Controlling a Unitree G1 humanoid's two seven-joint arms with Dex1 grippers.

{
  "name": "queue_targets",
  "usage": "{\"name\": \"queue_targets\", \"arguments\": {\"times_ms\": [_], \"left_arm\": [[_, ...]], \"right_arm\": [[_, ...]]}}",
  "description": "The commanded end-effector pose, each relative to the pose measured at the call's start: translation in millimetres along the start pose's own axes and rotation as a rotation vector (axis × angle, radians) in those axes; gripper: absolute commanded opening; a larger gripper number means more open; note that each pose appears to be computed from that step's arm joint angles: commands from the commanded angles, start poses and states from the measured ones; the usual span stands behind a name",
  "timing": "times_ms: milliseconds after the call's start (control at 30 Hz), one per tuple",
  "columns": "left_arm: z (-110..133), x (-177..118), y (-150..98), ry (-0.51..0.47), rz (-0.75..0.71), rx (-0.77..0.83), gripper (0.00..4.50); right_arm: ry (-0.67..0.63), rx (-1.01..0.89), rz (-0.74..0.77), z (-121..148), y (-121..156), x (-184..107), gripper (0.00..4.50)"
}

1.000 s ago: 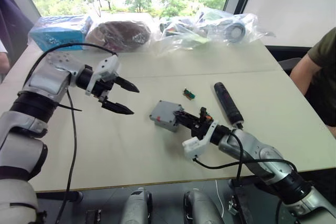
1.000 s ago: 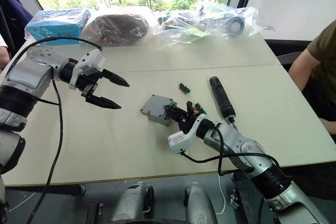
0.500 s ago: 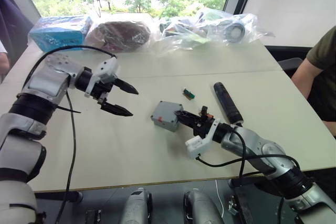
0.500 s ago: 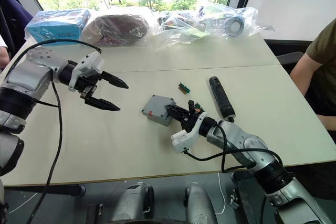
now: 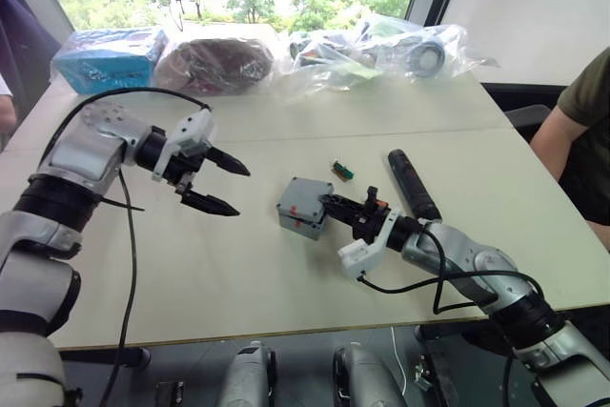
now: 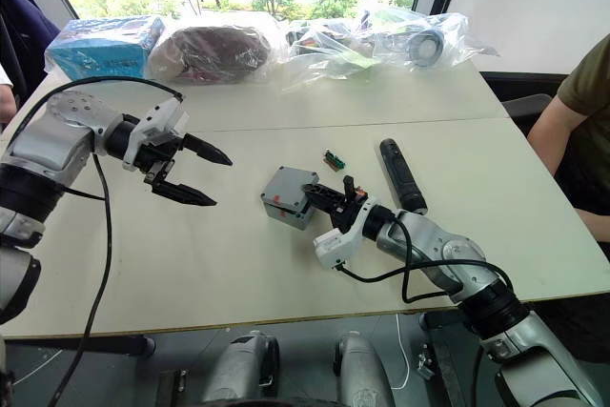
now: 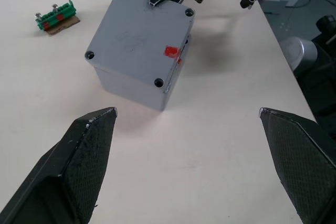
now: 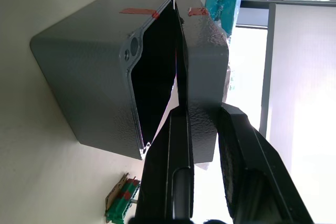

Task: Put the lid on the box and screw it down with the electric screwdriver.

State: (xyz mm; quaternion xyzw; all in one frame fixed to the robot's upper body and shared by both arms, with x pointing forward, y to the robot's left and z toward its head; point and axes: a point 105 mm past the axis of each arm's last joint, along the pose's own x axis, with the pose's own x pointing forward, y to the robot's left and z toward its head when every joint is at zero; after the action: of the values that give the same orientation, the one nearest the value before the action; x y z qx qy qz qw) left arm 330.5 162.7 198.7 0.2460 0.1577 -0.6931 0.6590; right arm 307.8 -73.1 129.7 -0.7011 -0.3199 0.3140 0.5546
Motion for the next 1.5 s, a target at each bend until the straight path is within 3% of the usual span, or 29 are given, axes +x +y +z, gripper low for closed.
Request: {"name": "queue_targets", "arguments": {"times_ms": [33, 533, 767, 867, 1167, 1500], "left_arm": [[12.0, -11.2, 0.4, -0.021, 0.032, 0.04, 4.48], [13.9, -8.4, -1.7, -0.031, 0.027, 0.045, 4.48], [28.6, 6.0, 12.2, -0.115, 0.077, 0.119, 4.48], [35.3, 19.8, 17.7, -0.159, 0.093, 0.148, 3.69], [31.3, 62.3, 22.6, -0.221, 0.082, 0.175, 0.15], [4.6, 99.9, 21.9, -0.183, 0.104, 0.167, 0.03]], "right_arm": [[-0.002, -0.006, -0.029, -4.8, -7.8, -1.3, 0.15], [0.017, 0.019, 0.014, -6.1, 19.1, -7.8, 0.15], [0.021, 0.017, 0.029, -2.6, 30.9, -11.4, 0.15], [0.023, 0.015, 0.03, -2.9, 32.0, -11.0, 0.15], [0.026, 0.013, 0.036, -3.4, 35.8, -10.5, 0.15], [0.013, 0.018, 0.057, 2.8, 42.8, -12.7, 0.15]]}}
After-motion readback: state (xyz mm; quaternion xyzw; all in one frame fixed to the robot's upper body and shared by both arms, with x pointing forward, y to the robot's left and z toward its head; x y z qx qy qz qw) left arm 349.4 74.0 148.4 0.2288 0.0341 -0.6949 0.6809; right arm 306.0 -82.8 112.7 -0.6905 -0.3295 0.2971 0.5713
